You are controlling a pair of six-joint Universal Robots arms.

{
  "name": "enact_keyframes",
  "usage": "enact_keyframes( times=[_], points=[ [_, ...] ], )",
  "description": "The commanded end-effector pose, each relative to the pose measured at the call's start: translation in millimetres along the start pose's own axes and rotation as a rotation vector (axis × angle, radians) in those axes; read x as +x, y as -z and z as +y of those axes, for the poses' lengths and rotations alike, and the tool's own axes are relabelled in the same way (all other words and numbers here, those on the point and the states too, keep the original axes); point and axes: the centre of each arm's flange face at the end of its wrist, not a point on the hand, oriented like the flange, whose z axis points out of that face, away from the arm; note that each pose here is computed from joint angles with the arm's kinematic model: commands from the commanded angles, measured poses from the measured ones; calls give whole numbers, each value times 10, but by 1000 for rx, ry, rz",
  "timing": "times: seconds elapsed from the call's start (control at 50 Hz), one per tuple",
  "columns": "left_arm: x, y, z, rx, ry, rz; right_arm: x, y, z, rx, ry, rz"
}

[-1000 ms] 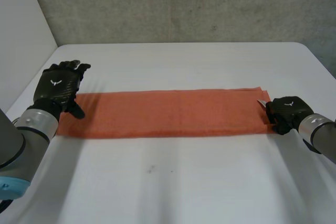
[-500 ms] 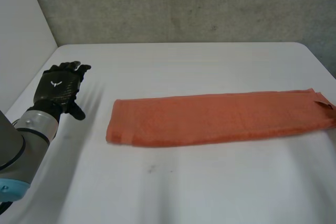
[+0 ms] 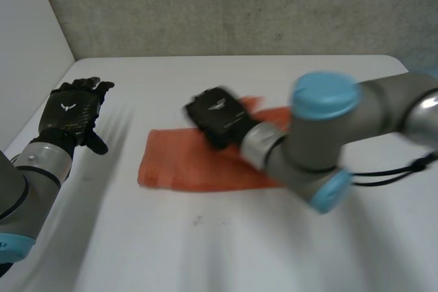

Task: Fold the laundry

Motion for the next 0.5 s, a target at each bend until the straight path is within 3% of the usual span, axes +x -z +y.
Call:
enact_keyframes(
  times=[0.02,0.2,0.36,0.46,0.5],
  points=[
    [-4,2,3,-1,0,0,-836,-334,267,-2,6,-155],
    [-1,7,16,-5,1,1,-987,-416,372,-14,17,-154],
    [53,16,-10,5,1,22,-777,-222,-48,-14,16,-61],
    [320,26,-201,72,2,101,72,146,-245,-55,-5,174],
    [410,37,-239,83,6,127,190,255,-229,-79,-13,206]
  ],
)
